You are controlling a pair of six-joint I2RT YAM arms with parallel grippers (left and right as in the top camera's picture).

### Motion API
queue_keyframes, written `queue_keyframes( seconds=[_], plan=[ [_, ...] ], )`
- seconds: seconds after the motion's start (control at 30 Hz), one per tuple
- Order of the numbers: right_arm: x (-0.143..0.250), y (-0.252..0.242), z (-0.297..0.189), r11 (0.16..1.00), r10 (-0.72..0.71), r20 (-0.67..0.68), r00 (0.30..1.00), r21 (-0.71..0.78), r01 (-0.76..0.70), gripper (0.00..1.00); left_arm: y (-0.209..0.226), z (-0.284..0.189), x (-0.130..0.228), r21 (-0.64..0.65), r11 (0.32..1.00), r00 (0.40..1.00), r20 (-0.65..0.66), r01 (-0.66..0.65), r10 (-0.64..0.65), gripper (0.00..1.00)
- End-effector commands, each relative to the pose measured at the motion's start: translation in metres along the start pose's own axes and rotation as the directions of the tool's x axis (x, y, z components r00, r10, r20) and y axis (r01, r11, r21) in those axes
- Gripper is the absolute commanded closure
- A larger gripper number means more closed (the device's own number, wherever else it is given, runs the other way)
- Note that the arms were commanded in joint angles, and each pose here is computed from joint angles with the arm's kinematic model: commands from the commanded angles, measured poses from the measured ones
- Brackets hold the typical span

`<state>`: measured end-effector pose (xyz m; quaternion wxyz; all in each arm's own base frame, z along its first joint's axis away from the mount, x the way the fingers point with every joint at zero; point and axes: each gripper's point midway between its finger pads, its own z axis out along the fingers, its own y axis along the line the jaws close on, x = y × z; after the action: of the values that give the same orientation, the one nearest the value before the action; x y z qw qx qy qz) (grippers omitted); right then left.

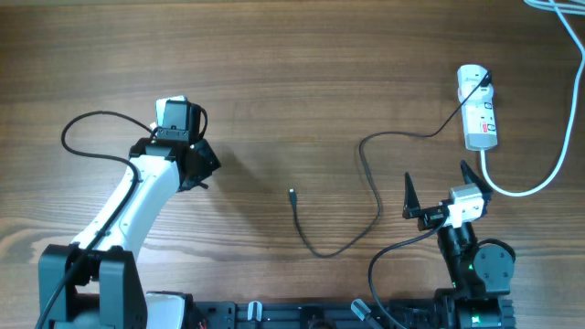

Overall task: Plug charger to phone and switch on socket
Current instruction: 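Grasp the phone's top edge with the left gripper and lift it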

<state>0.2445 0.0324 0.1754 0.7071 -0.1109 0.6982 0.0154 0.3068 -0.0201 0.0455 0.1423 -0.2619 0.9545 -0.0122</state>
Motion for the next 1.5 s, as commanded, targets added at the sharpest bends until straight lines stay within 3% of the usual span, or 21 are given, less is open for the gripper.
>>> queue_keyframes(
  seconds=[0.0, 0.07, 0.13, 0.17, 0.2, 0.23, 0.27, 0.3, 0.73, 0.87, 0.9, 0.97, 1.07, 1.1, 1.23, 1.4, 1.47],
  plan=[
    [-0.002, -0.001, 0.000, 1.000, 0.003, 0.009, 1.000, 0.005, -0.003, 0.00, 0.001, 0.001, -0.004, -0.014, 1.000, 1.000, 0.021, 0.013, -0.013, 0.96],
    [-0.002, -0.001, 0.000, 1.000, 0.003, 0.009, 1.000, 0.005, -0.003, 0.00, 0.006, 0.004, -0.006, -0.045, 0.999, 0.999, 0.031, 0.013, -0.012, 0.91],
    [-0.002, -0.001, 0.000, 1.000, 0.003, 0.009, 1.000, 0.005, -0.003, 0.00, 0.010, 0.007, -0.007, -0.075, 0.997, 0.999, 0.039, 0.012, -0.009, 0.77],
    [-0.002, -0.001, 0.000, 1.000, 0.003, 0.009, 1.000, 0.005, -0.003, 0.00, 0.011, 0.009, -0.006, -0.080, 0.997, 0.999, 0.032, 0.010, -0.008, 0.77],
    [-0.002, -0.001, 0.000, 1.000, 0.003, 0.009, 1.000, 0.005, -0.003, 0.00, 0.011, 0.010, -0.005, -0.082, 0.997, 1.000, 0.030, 0.010, -0.008, 0.71],
    [-0.002, -0.001, 0.000, 1.000, 0.003, 0.009, 1.000, 0.005, -0.003, 0.00, 0.011, 0.010, -0.006, -0.081, 0.997, 0.999, 0.031, 0.011, -0.008, 0.49],
    [-0.002, -0.001, 0.000, 1.000, 0.003, 0.009, 1.000, 0.005, -0.003, 0.00, 0.010, 0.010, -0.006, -0.078, 0.997, 0.999, 0.034, 0.011, -0.008, 0.16],
    [-0.002, -0.001, 0.000, 1.000, 0.003, 0.009, 1.000, 0.005, -0.003, 0.00, 0.010, 0.010, -0.007, -0.077, 0.997, 0.999, 0.036, 0.012, -0.009, 0.00],
    [-0.002, -0.001, 0.000, 1.000, 0.003, 0.009, 1.000, 0.005, -0.003, 0.00, 0.018, 0.039, -0.015, -0.145, 0.989, 0.997, 0.080, 0.014, -0.002, 0.00],
    [-0.002, -0.001, 0.000, 1.000, 0.003, 0.009, 1.000, 0.005, -0.003, 0.00, 0.026, 0.026, -0.065, -0.228, 0.968, 0.960, 0.228, -0.108, 0.161, 0.01],
    [-0.002, -0.001, 0.000, 1.000, 0.003, 0.009, 1.000, 0.005, -0.003, 0.00, 0.023, 0.021, -0.084, -0.213, 0.972, 0.945, 0.283, -0.102, 0.161, 0.05],
    [-0.002, -0.001, 0.000, 1.000, 0.003, 0.009, 1.000, 0.005, -0.003, 0.00, 0.015, 0.019, -0.100, -0.124, 0.989, 0.940, 0.322, -0.075, 0.112, 0.00],
    [-0.002, -0.001, 0.000, 1.000, 0.003, 0.009, 1.000, 0.005, -0.003, 0.00, 0.002, 0.034, -0.111, 0.109, 0.993, 0.960, 0.279, -0.052, 0.019, 0.00],
    [-0.002, -0.001, 0.000, 1.000, 0.003, 0.009, 1.000, 0.005, -0.003, 0.00, 0.001, 0.042, -0.113, 0.146, 0.986, 0.962, 0.269, -0.086, 0.044, 0.00],
    [-0.002, -0.001, 0.000, 1.000, 0.003, 0.009, 1.000, 0.005, -0.003, 0.00, 0.004, 0.073, -0.108, 0.109, 0.972, 0.953, 0.248, -0.208, 0.176, 0.00],
    [-0.002, -0.001, 0.000, 1.000, 0.003, 0.009, 1.000, 0.005, -0.003, 0.00, 0.006, 0.079, -0.099, 0.109, 0.973, 0.961, 0.210, -0.206, 0.180, 0.01],
    [-0.002, -0.001, 0.000, 1.000, 0.003, 0.009, 1.000, 0.005, -0.003, 0.00, 0.013, 0.083, -0.085, 0.096, 0.975, 0.971, 0.150, -0.200, 0.184, 0.10]
  ],
)
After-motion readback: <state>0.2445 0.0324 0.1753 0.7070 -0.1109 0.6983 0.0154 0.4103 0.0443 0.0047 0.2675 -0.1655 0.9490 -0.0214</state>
